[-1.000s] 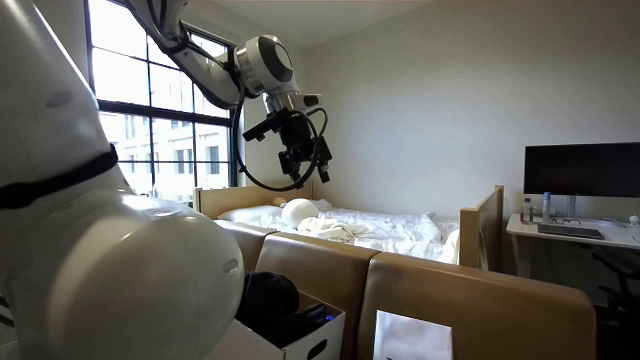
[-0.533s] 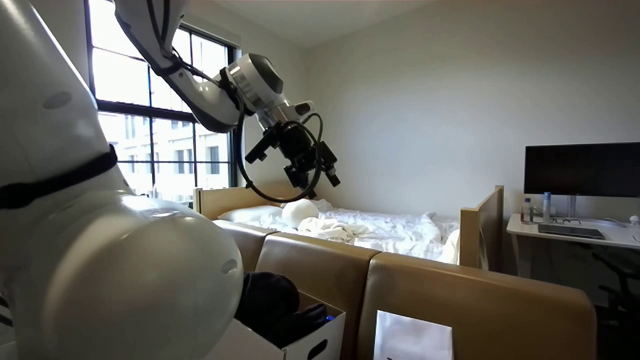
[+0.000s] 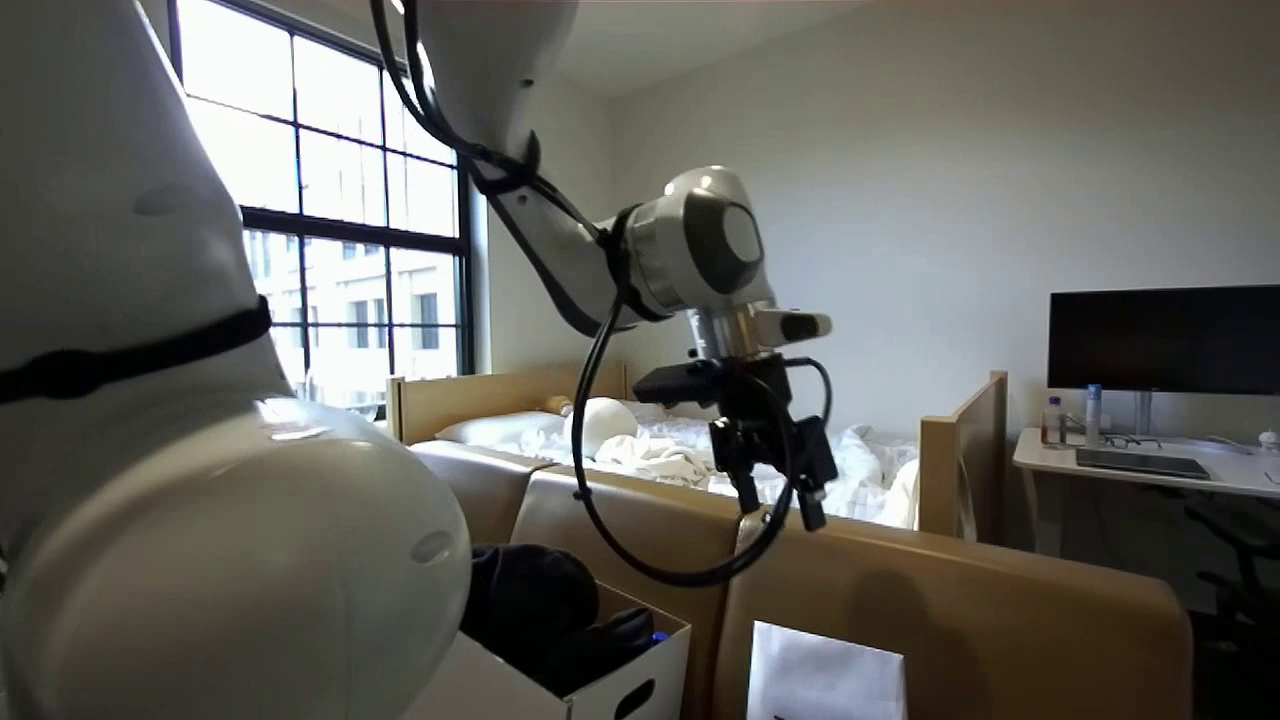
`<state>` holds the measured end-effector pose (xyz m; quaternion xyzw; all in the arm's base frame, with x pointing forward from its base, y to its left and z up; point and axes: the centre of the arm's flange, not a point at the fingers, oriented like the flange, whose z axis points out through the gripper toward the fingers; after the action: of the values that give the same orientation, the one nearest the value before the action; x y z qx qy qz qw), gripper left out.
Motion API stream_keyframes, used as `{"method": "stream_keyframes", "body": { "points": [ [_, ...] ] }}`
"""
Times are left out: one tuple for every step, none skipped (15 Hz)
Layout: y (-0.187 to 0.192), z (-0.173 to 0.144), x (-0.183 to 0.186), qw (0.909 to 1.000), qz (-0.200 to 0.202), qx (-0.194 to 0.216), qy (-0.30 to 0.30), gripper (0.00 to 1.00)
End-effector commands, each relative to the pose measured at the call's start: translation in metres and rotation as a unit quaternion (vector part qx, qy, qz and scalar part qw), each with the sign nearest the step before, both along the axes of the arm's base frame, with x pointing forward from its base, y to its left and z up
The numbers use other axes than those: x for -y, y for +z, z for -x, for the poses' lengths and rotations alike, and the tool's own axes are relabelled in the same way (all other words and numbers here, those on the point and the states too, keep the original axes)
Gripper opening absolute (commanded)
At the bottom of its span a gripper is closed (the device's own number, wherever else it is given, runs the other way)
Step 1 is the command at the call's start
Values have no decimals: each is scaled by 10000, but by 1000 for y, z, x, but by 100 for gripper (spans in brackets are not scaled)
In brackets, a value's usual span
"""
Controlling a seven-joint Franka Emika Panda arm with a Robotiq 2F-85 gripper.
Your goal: Put the umbrella into the box
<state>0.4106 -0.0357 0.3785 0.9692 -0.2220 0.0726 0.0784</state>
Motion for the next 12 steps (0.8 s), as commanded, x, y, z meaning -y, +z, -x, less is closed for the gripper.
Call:
{"method": "stream_keyframes", "body": {
  "points": [
    [-50, 1, 85, 9949, -1009, 34, -86, 100],
    [-50, 5, 102, 9918, -1270, 69, -102, 100],
    [-40, 10, 73, 9967, -786, 52, -209, 100],
    [-47, 13, 89, 9951, -959, 45, -234, 100],
    [-51, 15, 98, 9943, -1031, 31, -265, 100],
    [-52, 14, 99, 9941, -1048, 29, -271, 100],
    [-52, 13, 95, 9942, -1053, 32, -233, 100],
    [-51, 12, 92, 9942, -1055, 32, -197, 100],
    [-58, 7, 89, 9952, -931, 144, -249, 100],
    [-77, -6, 96, 9942, -995, 142, -396, 100],
    [-95, -16, 108, 9912, -1087, 107, -753, 100],
    [-116, -23, 126, 9865, -1206, 159, -1095, 100]
  ]
}}
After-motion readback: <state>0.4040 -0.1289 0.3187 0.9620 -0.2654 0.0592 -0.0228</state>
